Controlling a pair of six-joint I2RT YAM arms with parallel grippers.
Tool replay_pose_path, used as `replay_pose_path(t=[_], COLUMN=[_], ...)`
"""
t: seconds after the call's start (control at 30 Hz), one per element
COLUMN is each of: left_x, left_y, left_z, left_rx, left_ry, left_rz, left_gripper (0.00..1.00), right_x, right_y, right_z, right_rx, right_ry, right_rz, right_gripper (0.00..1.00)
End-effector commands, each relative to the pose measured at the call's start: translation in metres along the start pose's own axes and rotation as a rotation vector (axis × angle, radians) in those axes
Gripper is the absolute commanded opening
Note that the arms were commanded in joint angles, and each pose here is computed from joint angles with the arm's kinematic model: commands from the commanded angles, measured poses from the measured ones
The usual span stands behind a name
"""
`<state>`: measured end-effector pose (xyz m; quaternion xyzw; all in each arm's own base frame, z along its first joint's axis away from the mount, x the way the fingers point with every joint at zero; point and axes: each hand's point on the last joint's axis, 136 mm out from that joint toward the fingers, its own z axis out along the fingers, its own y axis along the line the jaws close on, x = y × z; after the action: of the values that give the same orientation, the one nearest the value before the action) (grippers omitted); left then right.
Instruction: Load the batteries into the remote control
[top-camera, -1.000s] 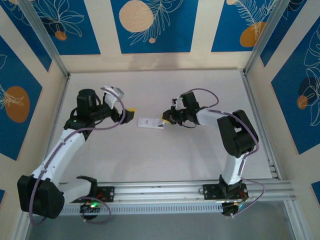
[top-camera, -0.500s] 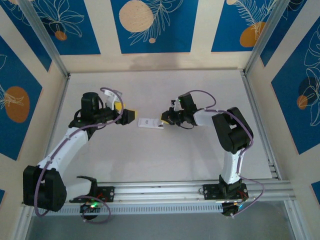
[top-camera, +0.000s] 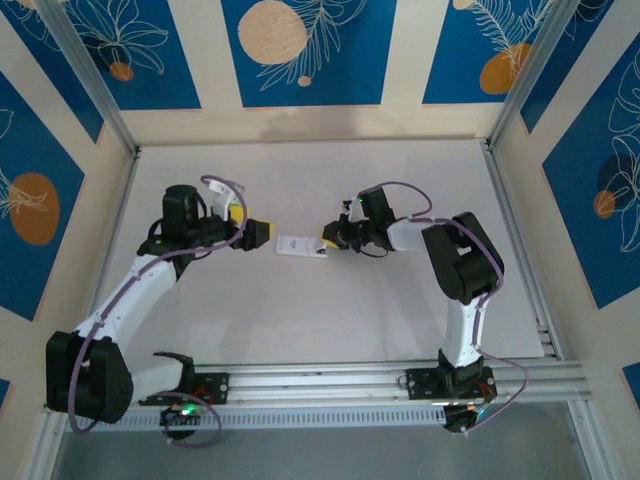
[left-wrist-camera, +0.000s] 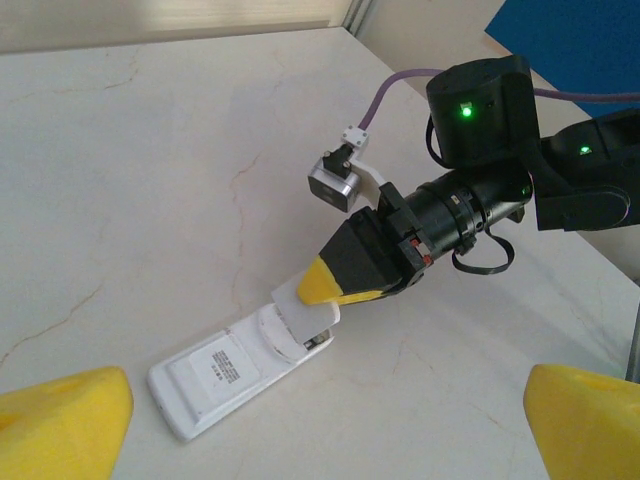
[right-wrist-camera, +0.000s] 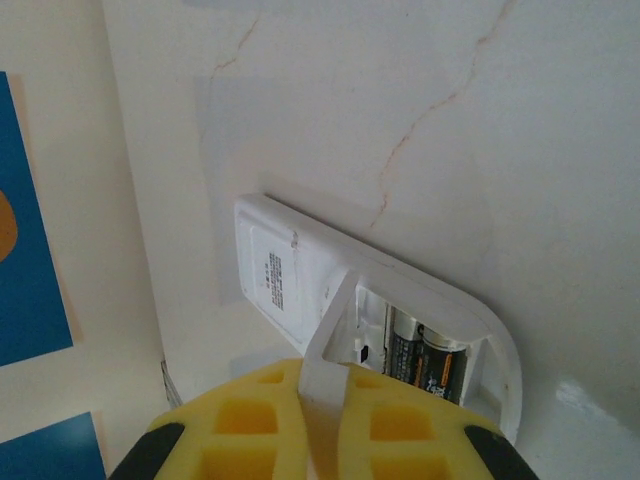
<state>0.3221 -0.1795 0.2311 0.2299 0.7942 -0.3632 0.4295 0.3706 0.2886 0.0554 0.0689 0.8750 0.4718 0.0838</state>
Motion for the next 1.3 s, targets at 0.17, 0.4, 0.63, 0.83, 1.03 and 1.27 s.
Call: replay_pose_path(t=[0.17,0.4,0.63,0.83,1.03,1.27], left_x=[-0.001,0.0,0.002,0.003,0.004,0.004], left_y=[-0.001,-0.002,-0.001,0.0,0.0,0.0], left_z=[-0.004,-0.005,-0.004,-0.004,-0.004,-0.003], left_rx=[0.004,0.001,0.004,0.001,0.001,0.004], left_ry=[-0.002,0.0,0.009,0.011,0.012,0.013], left_rz=[0.022,0.026,0.025,0.023,0.023,0.021], left_gripper=[1.0,1.0,1.0,1.0,1.0,1.0], right_x=[0.009,0.013,0.02,0.021,0.022,0.022], right_y=[-0.003,-0.019,-0.021,-0.016,-0.015,-0.013], right_z=[0.005,0.012,0.014,0.01,0.006,0.005], right_rx=[-0.004,0.03,0.026,0.012,0.022,0.015], right_ry=[0.043,0.054,0.082,0.095,0.094,0.096], right_rz=[0.02,0.04,0.042,0.037,0.031,0.034], right_gripper=[0.04,0.05,0.06,0.05,0.05,0.05])
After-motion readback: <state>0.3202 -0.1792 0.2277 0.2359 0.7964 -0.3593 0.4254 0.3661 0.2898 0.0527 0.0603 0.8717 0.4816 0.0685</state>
